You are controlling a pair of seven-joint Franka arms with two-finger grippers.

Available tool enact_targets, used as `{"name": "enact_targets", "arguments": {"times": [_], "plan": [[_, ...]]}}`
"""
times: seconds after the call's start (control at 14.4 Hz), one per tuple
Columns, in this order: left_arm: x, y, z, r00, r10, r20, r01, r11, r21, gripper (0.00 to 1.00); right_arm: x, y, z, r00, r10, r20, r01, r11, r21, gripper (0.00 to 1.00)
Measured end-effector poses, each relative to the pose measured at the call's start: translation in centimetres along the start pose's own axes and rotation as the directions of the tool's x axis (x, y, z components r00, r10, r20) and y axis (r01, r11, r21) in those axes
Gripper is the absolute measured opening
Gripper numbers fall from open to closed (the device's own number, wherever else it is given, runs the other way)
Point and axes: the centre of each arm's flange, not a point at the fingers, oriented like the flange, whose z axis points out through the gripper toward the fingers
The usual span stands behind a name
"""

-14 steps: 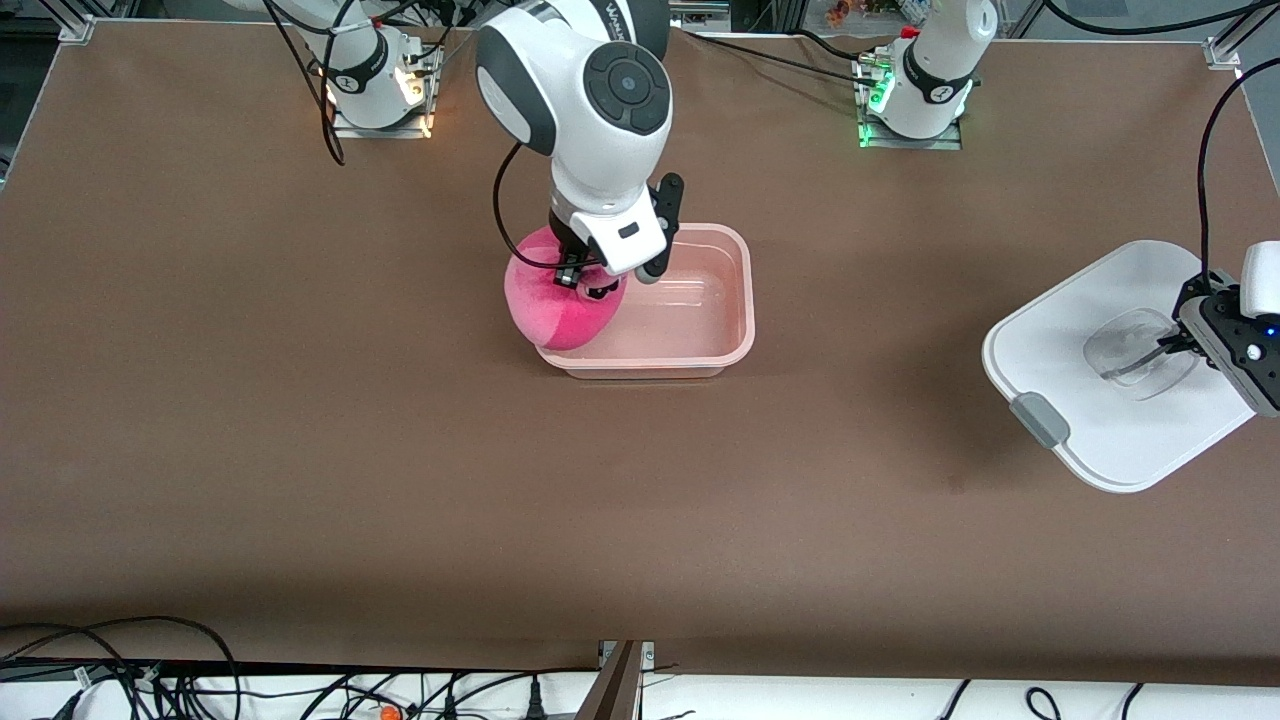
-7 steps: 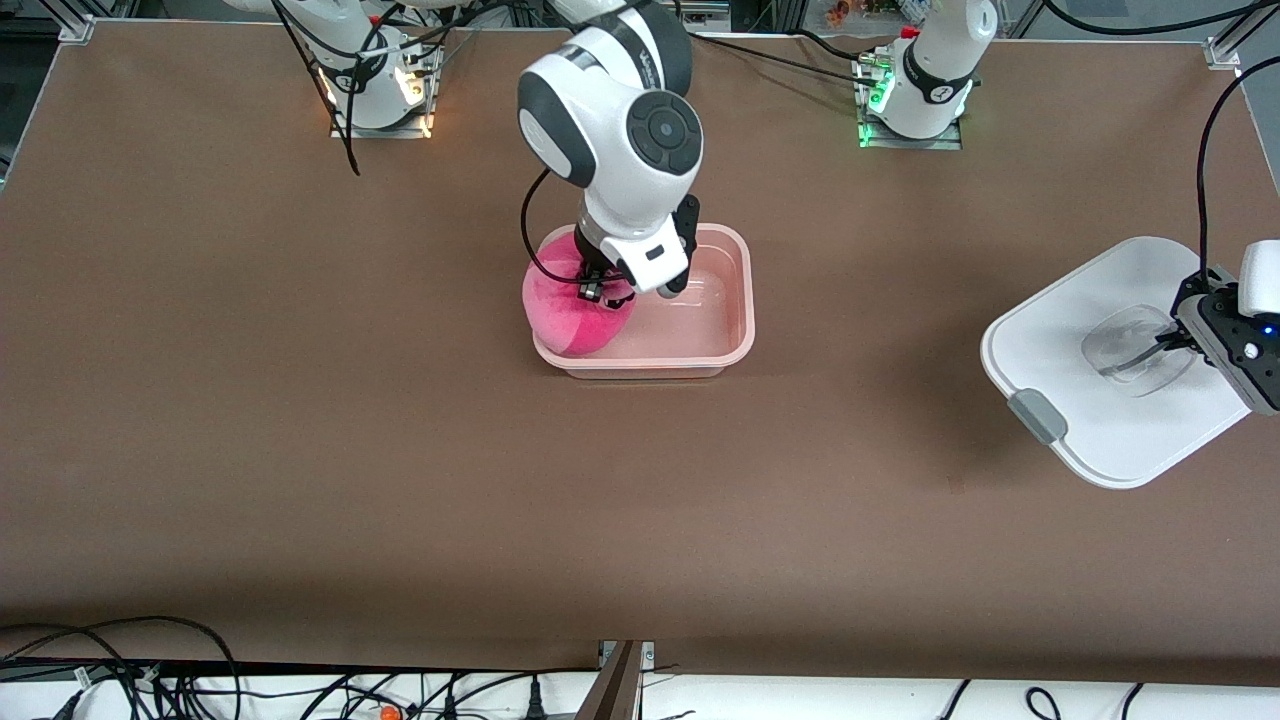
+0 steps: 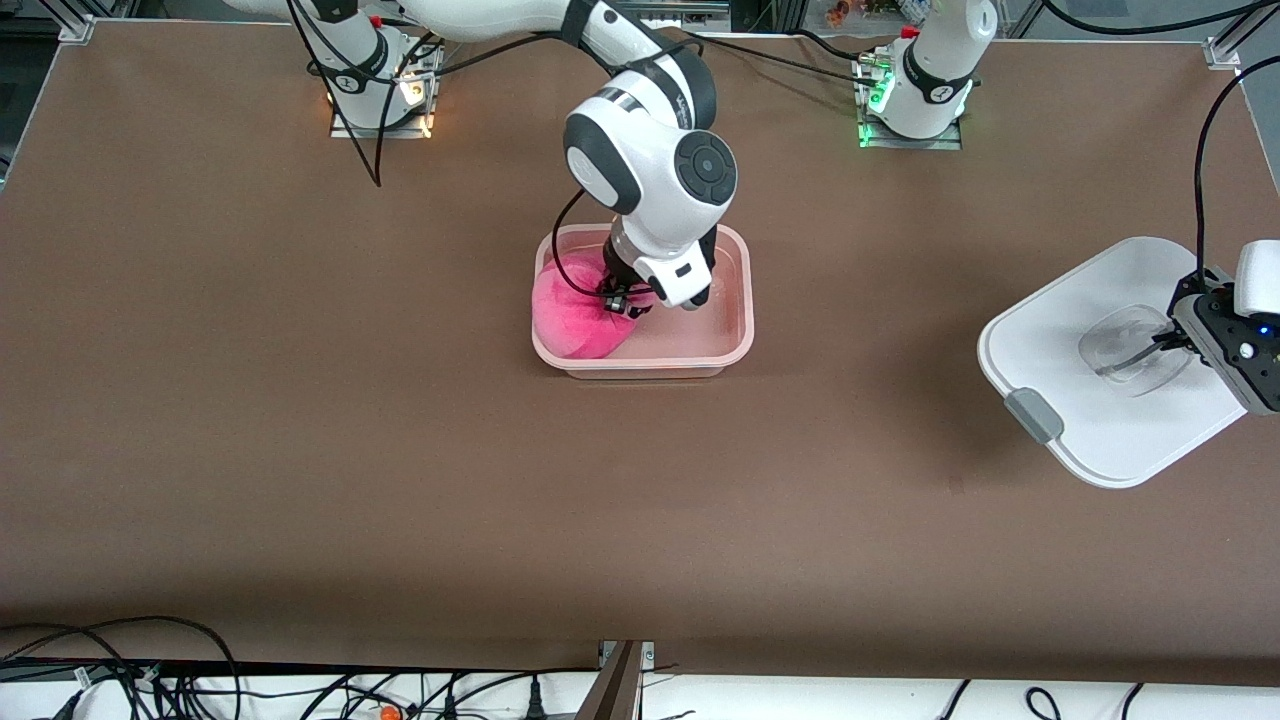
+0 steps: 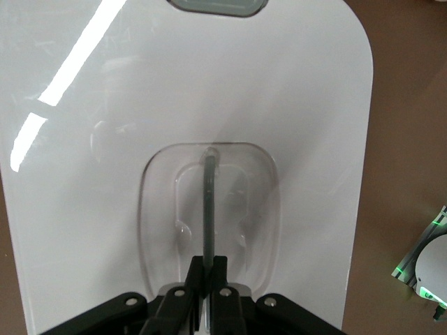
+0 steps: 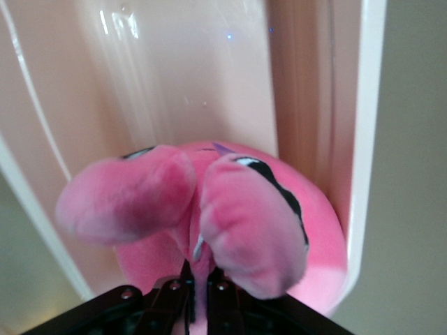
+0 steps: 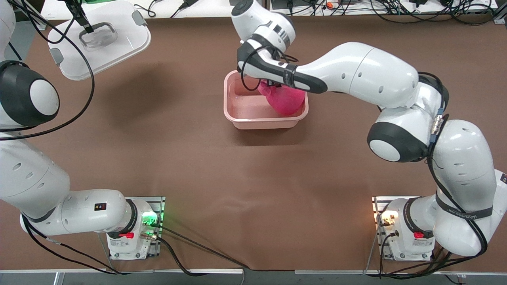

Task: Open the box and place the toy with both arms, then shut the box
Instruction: 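Lower the pink toy into the open box with the right gripper, then open the right gripper and raise it away from the box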

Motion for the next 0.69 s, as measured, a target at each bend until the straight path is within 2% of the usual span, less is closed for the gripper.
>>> {"name": "enact_targets", "arguments": {"times": [0.35, 0.55, 0.69], "plan": [[0.0, 0.1, 0.0, 1.000, 0.001, 0.002, -0.001, 1.000, -0.004, 0.07, 1.7, 0.2, 3.1, 1.000, 0.007, 0.004, -0.007, 1.000, -0.010, 0.08], [-0.1, 0.1, 0.1, 1.000, 0.000, 0.002, 0.000, 1.000, -0.007, 0.07, 2.7, 0.0, 3.0, 0.998, 0.054, -0.032, -0.055, 0.998, -0.031, 0.11], [-0.1, 0.1, 0.2, 1.000, 0.000, 0.006, 0.000, 1.000, -0.015, 0.07, 4.0, -0.6, 2.7, 0.991, 0.097, -0.090, -0.102, 0.993, -0.059, 0.26]]}}
